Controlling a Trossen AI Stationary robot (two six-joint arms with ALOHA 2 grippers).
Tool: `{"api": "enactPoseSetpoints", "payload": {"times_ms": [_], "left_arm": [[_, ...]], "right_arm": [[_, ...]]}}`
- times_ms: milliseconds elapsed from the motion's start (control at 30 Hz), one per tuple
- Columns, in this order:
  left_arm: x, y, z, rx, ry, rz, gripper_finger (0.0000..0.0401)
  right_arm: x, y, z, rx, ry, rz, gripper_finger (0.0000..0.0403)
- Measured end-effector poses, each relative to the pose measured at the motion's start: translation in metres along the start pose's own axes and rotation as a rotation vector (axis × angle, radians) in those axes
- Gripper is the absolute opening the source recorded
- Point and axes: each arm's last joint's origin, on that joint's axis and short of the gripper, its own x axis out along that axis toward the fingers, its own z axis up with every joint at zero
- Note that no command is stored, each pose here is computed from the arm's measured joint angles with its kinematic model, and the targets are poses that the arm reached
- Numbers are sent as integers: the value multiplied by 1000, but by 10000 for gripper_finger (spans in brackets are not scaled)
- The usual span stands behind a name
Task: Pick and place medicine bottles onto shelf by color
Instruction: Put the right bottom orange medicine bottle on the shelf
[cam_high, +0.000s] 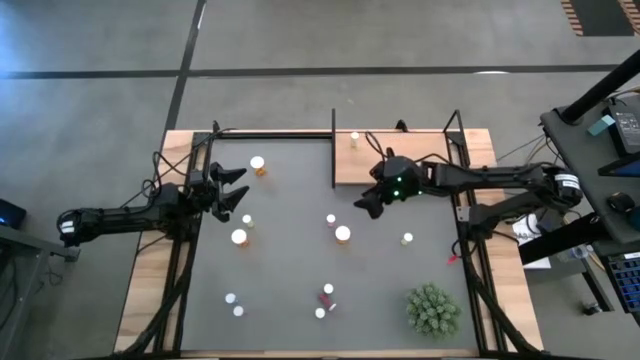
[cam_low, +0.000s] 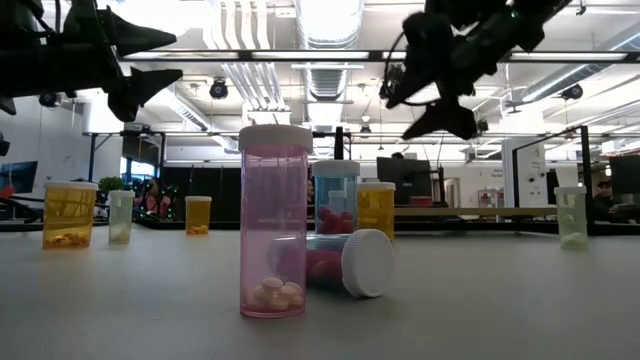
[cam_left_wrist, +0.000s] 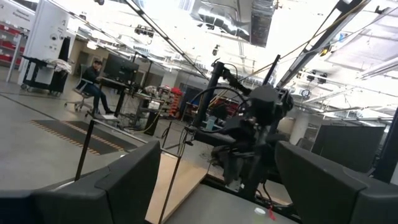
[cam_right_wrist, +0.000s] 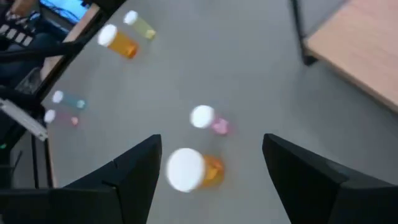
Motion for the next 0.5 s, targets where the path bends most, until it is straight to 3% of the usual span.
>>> {"api": "enactPoseSetpoints", "payload": {"times_ms": [167,400,500], "left_arm": [[0,0,0,0,0,0,302],[0,0,0,0,0,0,302],[0,0,0,0,0,0,302]], "right_arm": [[11,23,4,5,5,-104,270],[31,47,7,-8,205,-354,268],[43,56,5,43,278,-422,267]]}}
